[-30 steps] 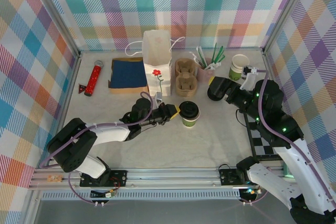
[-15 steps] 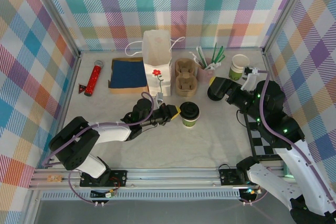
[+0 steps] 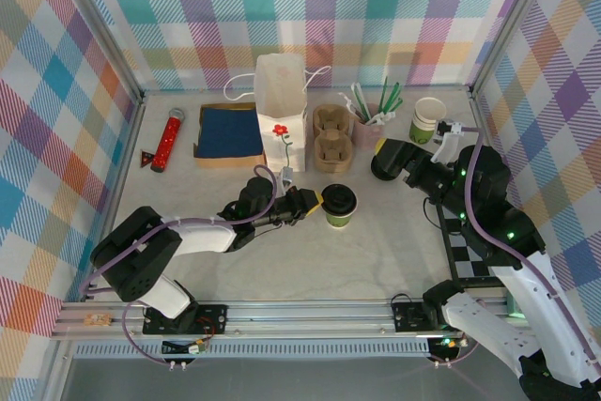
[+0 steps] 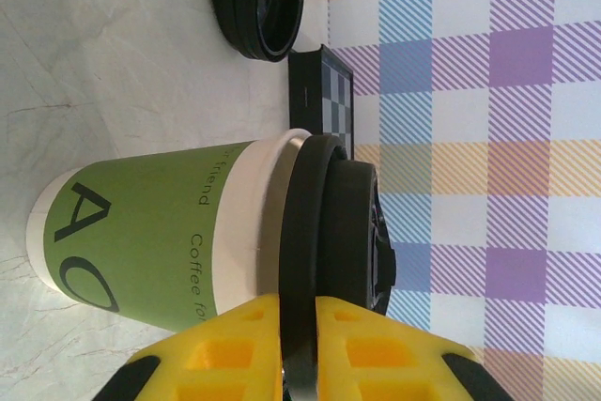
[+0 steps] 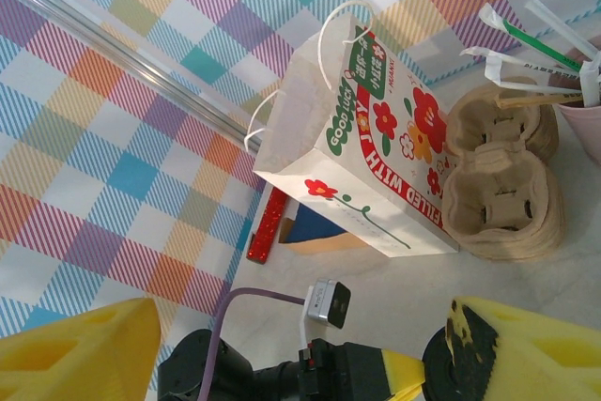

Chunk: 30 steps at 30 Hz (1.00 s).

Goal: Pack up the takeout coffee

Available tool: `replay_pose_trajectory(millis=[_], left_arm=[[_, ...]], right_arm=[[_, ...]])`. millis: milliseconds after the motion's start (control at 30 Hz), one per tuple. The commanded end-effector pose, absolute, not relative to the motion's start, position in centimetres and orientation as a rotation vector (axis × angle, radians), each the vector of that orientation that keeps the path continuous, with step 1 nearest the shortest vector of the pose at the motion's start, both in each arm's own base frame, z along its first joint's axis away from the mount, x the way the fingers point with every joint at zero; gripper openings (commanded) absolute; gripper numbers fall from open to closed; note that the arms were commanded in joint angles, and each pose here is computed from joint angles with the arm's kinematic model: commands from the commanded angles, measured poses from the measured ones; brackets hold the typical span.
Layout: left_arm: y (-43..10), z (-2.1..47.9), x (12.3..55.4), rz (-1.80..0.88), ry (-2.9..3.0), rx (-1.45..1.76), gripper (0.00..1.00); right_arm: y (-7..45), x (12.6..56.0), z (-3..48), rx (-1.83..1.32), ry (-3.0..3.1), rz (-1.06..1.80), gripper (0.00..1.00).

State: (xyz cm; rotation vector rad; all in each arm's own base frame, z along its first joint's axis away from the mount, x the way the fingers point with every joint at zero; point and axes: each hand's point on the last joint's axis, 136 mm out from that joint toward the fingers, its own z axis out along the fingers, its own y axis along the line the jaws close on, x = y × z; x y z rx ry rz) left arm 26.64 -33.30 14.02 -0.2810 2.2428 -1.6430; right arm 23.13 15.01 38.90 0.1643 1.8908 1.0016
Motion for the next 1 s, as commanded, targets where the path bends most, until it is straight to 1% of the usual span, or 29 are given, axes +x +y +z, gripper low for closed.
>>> replay_pose_trajectory(millis=[0, 200, 467, 967], left_arm=[[-33.61, 14.15, 26.63, -1.654, 2.220, -0.245, 0.16], [-33.65, 13.83, 26.64, -1.644, 2.229, -0.241, 0.17], [-33.65, 13.98, 26.71, -1.633, 2.231, -0.234, 0.23], [-34.05, 14.45, 26.95, -1.627, 2.231, -0.204, 0.25]], right_arm=[[14.77, 23.04, 39.33, 0.150, 1.863, 0.992, 0.80], [14.87, 23.06, 39.30, 0.148, 1.862, 0.999, 0.79], [15.08, 23.05, 39.57, 0.143, 1.857, 1.014, 0.78], [15.15, 23.04, 39.84, 0.141, 1.851, 1.022, 0.78]])
